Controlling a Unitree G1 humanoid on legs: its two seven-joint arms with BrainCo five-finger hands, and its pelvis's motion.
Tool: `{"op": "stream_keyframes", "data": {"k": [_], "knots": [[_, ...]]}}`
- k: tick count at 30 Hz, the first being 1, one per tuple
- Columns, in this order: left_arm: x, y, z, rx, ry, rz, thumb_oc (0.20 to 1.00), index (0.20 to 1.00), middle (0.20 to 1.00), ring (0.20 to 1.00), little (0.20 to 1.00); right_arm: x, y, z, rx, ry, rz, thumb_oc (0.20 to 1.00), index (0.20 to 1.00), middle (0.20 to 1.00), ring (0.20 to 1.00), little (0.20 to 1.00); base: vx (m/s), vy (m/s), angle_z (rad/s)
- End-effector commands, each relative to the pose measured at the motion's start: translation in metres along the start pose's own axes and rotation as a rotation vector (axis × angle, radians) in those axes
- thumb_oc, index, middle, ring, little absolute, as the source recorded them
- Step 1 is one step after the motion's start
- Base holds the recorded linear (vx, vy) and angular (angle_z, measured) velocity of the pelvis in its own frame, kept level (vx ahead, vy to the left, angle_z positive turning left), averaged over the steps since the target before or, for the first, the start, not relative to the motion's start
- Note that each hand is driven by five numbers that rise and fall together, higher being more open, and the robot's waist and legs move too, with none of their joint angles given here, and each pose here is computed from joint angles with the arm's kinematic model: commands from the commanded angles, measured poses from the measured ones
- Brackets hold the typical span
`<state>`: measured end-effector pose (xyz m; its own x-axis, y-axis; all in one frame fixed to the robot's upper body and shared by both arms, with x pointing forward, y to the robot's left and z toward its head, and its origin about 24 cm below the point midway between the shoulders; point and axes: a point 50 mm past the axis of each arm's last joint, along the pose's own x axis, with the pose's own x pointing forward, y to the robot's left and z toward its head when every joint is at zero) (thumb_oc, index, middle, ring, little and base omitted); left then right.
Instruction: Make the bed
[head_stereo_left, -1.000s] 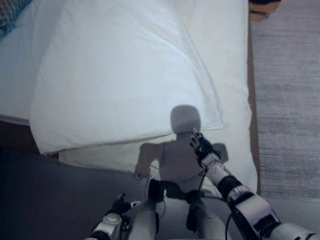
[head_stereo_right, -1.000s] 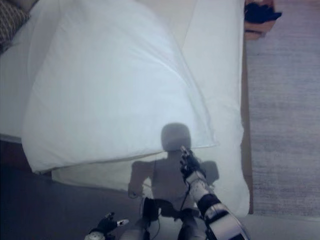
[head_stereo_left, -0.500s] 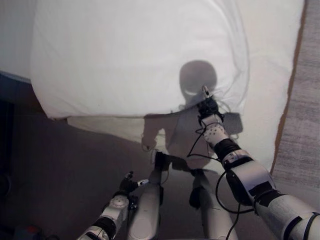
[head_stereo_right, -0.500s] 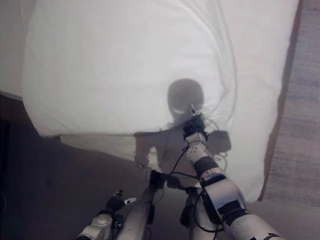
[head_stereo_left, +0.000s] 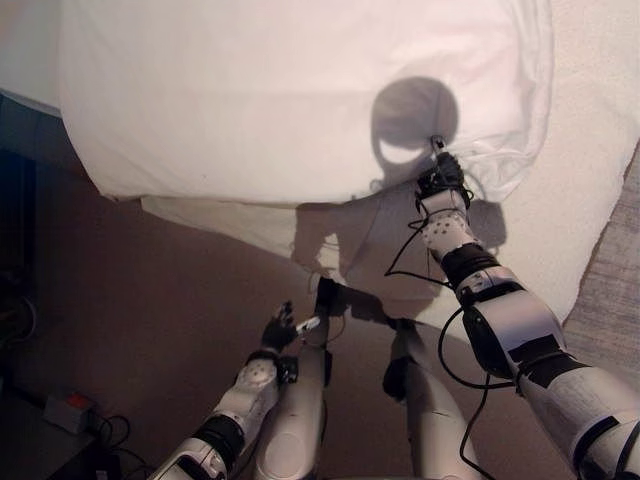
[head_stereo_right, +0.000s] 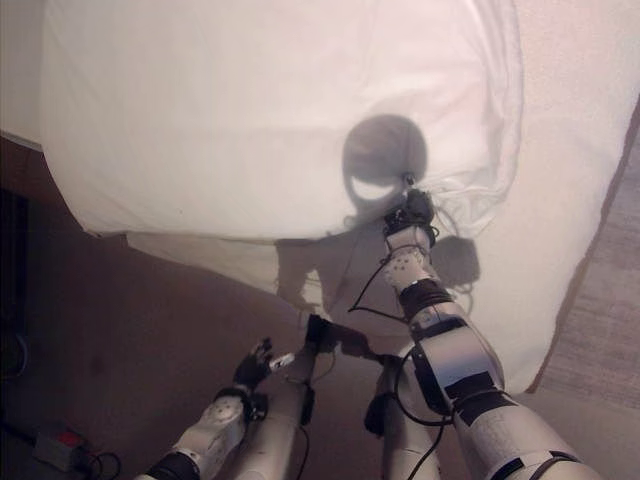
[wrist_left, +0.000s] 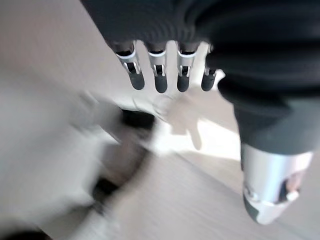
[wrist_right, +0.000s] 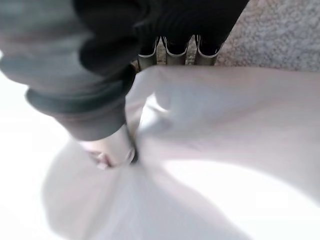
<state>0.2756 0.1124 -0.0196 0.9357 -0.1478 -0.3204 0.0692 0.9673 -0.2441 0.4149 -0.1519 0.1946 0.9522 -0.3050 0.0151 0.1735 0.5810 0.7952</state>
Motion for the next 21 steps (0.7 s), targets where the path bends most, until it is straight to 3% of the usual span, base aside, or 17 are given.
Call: {"op": "stream_keyframes", "data": {"k": [1, 5, 8, 14, 21], "knots": [[-0.006, -0.027, 0.028, -0.209, -0.097, -0.16, 1.0, 1.0, 1.0, 1.0, 1.0, -0.019, 0.06, 0.015, -0.101, -0.149, 0.25, 0.2, 0.2, 0.2, 0.2, 0.2, -0.01, 0.059, -0.03], [-0.003, -0.057, 0.062, -0.314, -0.149, -0.323, 1.0, 1.0, 1.0, 1.0, 1.0, -0.034, 0.065, 0.004, -0.175, -0.159, 0.334, 0.2, 0.2, 0.2, 0.2, 0.2, -0.02, 0.07, -0.06], [0.005, -0.065, 0.073, -0.359, -0.156, -0.349, 1.0, 1.0, 1.0, 1.0, 1.0, -0.038, 0.067, 0.0, -0.214, -0.156, 0.368, 0.2, 0.2, 0.2, 0.2, 0.2, -0.04, 0.09, -0.22], [0.025, -0.076, 0.109, -0.518, -0.219, -0.29, 1.0, 1.0, 1.0, 1.0, 1.0, -0.048, 0.065, -0.006, -0.255, -0.147, 0.427, 0.2, 0.2, 0.2, 0.2, 0.2, -0.03, 0.07, -0.31], [0.042, -0.068, 0.128, -0.762, -0.226, -0.151, 1.0, 1.0, 1.0, 1.0, 1.0, -0.066, 0.062, -0.009, -0.15, -0.143, 0.462, 0.2, 0.2, 0.2, 0.2, 0.2, 0.0, 0.044, -0.27]]}}
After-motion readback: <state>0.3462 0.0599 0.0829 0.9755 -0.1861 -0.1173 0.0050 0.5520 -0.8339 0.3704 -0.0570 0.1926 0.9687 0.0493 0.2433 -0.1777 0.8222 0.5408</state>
